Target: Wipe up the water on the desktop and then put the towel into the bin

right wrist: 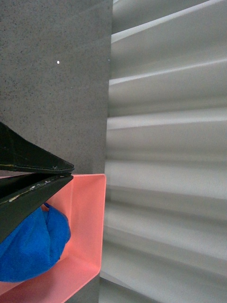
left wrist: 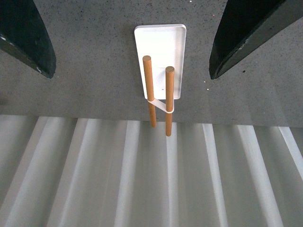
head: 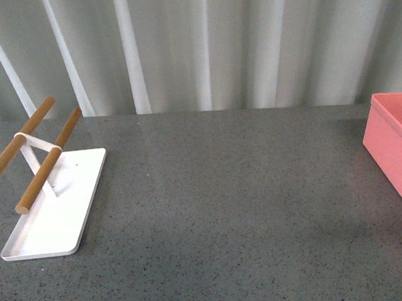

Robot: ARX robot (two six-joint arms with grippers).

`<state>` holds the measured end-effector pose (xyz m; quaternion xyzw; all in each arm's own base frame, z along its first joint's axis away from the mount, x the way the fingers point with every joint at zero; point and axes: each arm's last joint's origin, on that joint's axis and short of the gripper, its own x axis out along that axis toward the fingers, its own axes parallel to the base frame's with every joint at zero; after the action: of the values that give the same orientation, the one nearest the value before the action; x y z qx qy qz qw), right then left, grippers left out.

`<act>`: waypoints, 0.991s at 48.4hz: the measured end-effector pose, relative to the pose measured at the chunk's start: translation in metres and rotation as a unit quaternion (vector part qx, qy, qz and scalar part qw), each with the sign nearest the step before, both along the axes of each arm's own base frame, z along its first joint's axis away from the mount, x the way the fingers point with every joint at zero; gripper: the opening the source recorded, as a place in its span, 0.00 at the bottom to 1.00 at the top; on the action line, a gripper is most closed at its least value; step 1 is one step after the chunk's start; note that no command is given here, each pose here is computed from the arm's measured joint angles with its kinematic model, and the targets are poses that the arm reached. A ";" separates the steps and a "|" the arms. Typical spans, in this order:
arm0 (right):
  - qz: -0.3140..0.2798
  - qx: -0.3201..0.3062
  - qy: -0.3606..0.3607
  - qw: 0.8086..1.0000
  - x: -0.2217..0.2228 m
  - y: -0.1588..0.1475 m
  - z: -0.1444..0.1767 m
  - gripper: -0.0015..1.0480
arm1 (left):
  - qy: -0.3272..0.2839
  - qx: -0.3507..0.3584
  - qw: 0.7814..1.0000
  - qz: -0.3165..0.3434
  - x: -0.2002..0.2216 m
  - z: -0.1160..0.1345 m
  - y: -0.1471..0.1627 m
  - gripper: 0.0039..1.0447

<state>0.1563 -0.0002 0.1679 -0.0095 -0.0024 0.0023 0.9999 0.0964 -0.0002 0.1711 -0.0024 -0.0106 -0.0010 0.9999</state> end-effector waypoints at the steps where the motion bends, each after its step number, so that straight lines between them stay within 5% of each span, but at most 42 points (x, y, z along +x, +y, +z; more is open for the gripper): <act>1: 0.000 0.000 0.003 1.000 -0.001 0.000 -0.002 0.03 | 0.000 0.000 1.000 0.000 0.000 0.000 0.000 0.94; 48: -0.003 0.004 -0.011 1.000 -0.043 0.000 0.007 0.03 | 0.000 0.000 1.000 0.000 0.000 0.000 0.000 0.94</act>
<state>0.1129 -0.0003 0.1747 -0.0053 -0.0134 -0.0008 0.9999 0.0964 -0.0002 0.1710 -0.0022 -0.0104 -0.0010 0.9999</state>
